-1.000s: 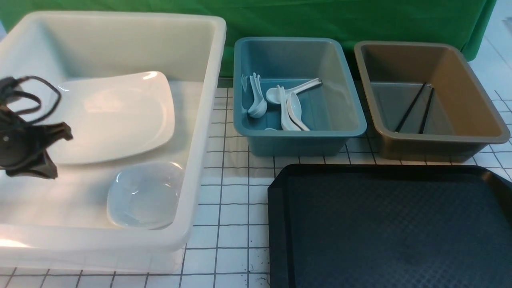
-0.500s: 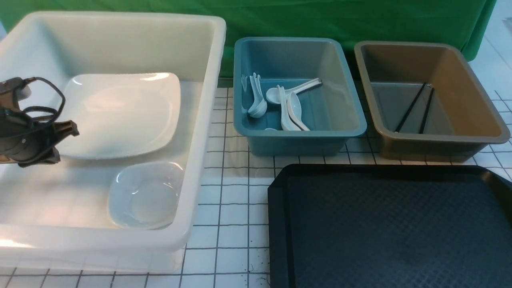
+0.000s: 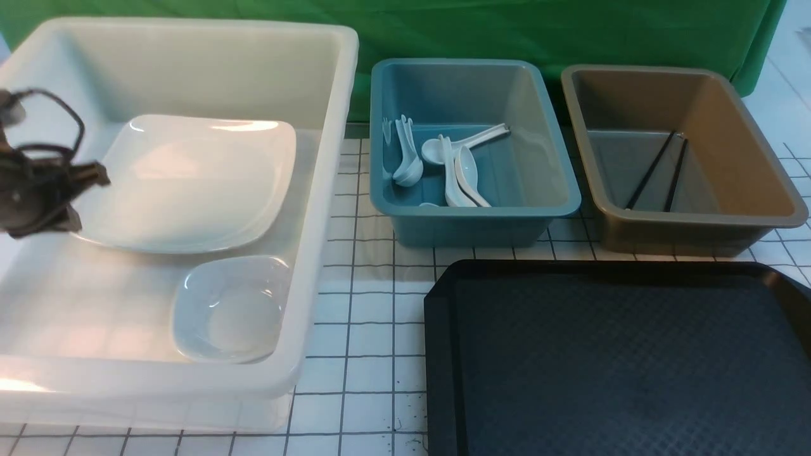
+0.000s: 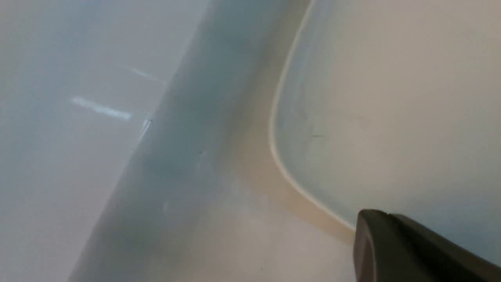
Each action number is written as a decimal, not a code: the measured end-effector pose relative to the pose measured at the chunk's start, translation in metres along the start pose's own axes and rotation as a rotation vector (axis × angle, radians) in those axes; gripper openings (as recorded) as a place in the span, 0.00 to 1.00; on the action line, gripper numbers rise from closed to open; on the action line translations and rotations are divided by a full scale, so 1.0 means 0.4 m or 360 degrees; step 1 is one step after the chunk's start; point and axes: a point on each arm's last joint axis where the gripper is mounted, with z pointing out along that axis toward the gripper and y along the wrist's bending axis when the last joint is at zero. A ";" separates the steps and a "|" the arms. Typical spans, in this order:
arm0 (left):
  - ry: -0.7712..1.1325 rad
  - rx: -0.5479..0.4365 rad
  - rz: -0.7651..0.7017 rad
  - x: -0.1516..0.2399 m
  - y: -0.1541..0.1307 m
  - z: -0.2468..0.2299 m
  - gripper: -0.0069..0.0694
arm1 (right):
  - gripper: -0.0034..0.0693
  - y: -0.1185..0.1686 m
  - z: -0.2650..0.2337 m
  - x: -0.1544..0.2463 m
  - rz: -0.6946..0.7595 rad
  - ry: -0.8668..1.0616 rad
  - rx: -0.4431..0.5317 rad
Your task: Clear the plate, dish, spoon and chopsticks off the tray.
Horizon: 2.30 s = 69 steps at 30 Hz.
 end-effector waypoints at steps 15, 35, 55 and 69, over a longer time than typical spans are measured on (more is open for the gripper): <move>0.0543 0.0342 0.0346 0.106 -0.131 -0.183 0.09 | 0.32 0.000 0.000 -0.001 0.0000 -0.0005 0.0000; 0.0438 0.0700 0.0733 0.097 -0.303 -0.388 0.09 | 0.09 0.019 -0.061 0.012 -0.0201 -0.0081 -0.0069; 0.0289 0.0681 0.0828 0.083 -0.301 -0.397 0.09 | 0.09 -0.021 0.033 -0.005 -0.0424 -0.0898 0.0033; 0.0136 0.0659 0.0817 0.062 -0.304 -0.393 0.09 | 0.11 -0.021 0.034 -0.004 -0.0423 -0.0896 0.0032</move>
